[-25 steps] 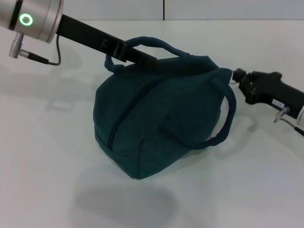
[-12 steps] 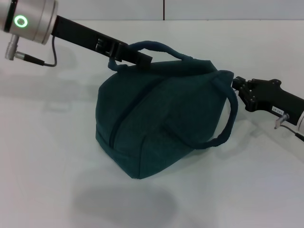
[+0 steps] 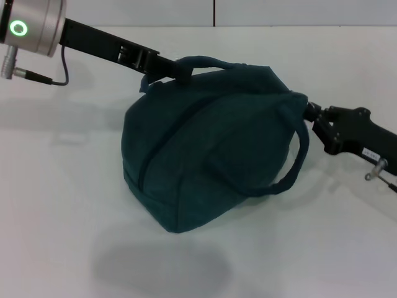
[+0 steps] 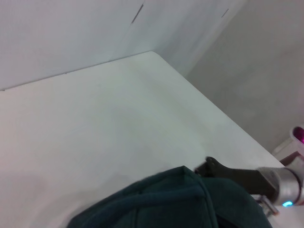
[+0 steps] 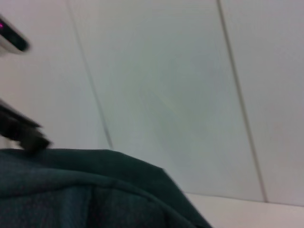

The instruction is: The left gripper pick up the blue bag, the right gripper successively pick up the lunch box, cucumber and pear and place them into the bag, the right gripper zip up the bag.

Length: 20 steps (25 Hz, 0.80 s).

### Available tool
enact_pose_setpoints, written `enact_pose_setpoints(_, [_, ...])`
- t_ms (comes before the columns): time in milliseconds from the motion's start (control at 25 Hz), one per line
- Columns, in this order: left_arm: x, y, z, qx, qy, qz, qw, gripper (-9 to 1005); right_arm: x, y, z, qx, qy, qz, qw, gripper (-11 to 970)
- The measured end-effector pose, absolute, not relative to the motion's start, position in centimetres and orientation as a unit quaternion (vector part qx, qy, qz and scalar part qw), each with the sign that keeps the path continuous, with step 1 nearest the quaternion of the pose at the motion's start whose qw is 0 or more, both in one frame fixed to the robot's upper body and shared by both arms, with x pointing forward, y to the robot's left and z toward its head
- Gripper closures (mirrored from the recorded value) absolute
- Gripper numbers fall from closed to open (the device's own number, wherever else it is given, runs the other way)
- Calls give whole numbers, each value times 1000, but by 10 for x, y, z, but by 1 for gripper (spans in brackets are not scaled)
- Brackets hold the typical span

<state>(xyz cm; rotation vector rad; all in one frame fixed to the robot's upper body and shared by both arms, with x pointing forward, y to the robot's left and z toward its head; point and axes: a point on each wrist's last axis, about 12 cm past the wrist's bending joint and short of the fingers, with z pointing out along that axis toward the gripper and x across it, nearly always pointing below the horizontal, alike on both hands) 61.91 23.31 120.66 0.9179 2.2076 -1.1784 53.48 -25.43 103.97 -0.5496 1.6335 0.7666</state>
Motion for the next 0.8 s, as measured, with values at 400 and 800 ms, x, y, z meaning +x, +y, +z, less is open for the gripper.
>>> enact_pose_setpoints(400, [620, 254, 1208, 310, 801, -432, 276, 933, 510, -252, 1045, -285, 648, 372, 600, 938])
enact_pose_setpoints(800, [621, 260, 1210, 301, 792, -439, 299, 852, 514, -263, 1043, -267, 661, 339, 614, 924])
